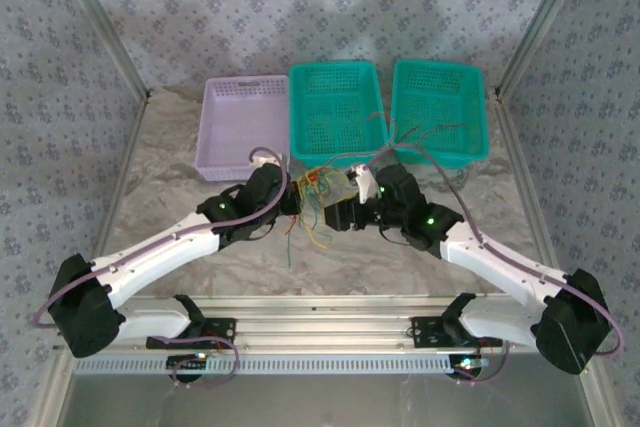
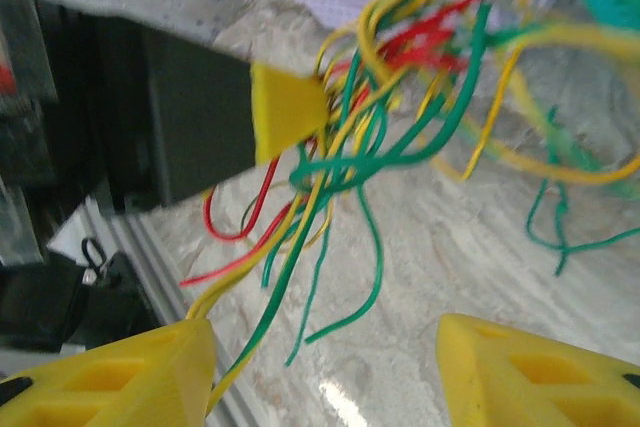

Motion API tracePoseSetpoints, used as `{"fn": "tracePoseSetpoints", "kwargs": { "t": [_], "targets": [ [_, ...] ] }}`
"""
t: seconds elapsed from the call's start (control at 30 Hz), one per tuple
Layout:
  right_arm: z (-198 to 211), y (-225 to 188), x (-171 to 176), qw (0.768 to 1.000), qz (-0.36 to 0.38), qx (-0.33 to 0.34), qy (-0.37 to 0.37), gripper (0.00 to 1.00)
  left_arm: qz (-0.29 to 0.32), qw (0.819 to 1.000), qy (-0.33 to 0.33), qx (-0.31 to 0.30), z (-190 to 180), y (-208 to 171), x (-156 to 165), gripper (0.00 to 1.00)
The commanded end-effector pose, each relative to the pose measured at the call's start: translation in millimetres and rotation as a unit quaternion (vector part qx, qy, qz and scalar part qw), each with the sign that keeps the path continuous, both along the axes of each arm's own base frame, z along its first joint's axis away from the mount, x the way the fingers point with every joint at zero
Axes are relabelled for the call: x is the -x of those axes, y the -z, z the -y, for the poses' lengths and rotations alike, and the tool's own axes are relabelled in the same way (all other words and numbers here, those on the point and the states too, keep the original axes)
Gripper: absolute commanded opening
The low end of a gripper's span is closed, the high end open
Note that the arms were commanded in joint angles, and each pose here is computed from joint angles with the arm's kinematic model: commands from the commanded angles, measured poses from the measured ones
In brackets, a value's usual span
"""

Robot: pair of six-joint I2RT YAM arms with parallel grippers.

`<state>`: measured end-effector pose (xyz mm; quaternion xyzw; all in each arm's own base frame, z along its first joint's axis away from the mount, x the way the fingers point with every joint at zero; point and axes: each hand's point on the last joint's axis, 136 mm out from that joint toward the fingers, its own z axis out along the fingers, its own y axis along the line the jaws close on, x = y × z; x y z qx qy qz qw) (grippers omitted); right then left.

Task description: Untangle the cables

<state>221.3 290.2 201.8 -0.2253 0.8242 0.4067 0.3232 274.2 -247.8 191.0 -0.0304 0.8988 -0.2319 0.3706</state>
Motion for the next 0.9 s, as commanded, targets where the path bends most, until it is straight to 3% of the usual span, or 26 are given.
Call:
{"fn": "tracePoseSetpoints", "kwargs": {
  "t": [0.0, 0.23, 0.47, 0.57, 0.73, 0.87],
  "targets": [
    [-8, -5, 13, 0.999, 0.016, -0.033, -0.026, 0.64, 0.033, 0.997, -0.036, 0.058, 2, -36, -13, 0.0],
    [-11, 3, 29, 0.998, 0.019, -0.035, -0.048, 0.67, 0.02, 0.995, -0.057, 0.075, -5, -34, -20, 0.0],
    [-24, 7, 40, 0.997, 0.022, -0.031, -0.07, 0.64, 0.019, 0.995, -0.061, 0.075, -5, -35, -23, 0.0],
    [-24, 7, 38, 0.997, 0.026, -0.026, -0.067, 0.51, 0.015, 0.995, -0.06, 0.077, -4, -33, -24, 0.0],
    [-15, 12, 27, 0.999, 0.036, 0.011, -0.034, 0.0, 0.014, 0.995, -0.059, 0.075, -5, -33, -23, 0.0],
    [22, 13, 5, 0.995, 0.056, 0.067, 0.053, 0.0, 0.012, 0.996, -0.063, 0.068, -13, -30, -22, 0.0]
  ]
}}
